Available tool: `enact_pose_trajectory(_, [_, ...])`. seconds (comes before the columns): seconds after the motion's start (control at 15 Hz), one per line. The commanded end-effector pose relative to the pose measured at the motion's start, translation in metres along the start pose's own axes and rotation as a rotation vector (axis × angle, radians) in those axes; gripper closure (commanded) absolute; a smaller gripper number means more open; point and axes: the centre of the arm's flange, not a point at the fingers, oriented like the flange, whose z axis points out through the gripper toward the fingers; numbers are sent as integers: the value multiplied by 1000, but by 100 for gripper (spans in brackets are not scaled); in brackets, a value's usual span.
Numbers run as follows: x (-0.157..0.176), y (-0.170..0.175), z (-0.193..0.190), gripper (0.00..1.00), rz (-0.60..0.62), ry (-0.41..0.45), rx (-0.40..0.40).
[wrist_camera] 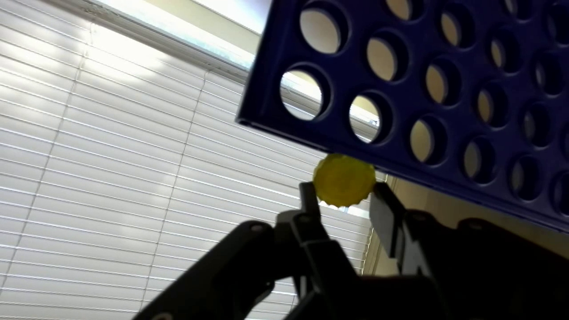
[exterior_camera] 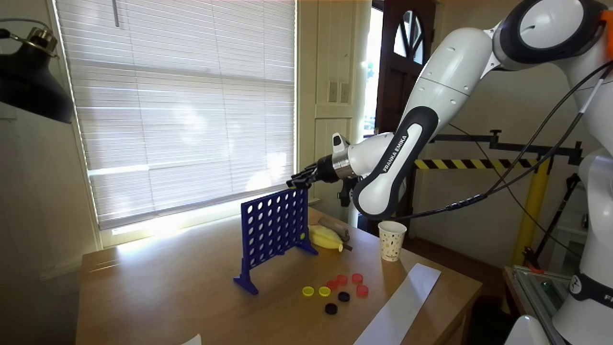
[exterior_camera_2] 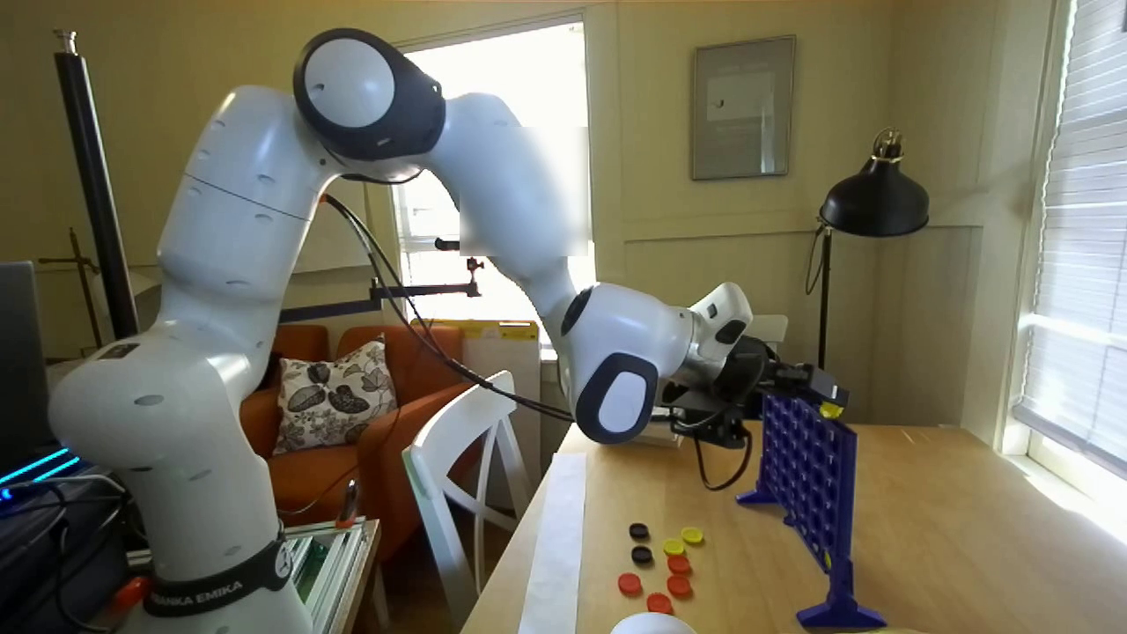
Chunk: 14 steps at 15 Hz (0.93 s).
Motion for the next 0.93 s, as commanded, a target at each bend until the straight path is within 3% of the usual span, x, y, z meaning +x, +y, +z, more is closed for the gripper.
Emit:
enact_pose_trajectory(0.0, [-5,-3,-2,90,-1,-13,-13])
enact_pose_trajectory(0.6, [-7,-4,-3,90,1,-15,-13])
enact_pose_trajectory(0.67, [-7,-4,-4,46,0,-15,-13])
enact_pose_trajectory(0.87, [-10,-5,-5,27,0,-22,-13])
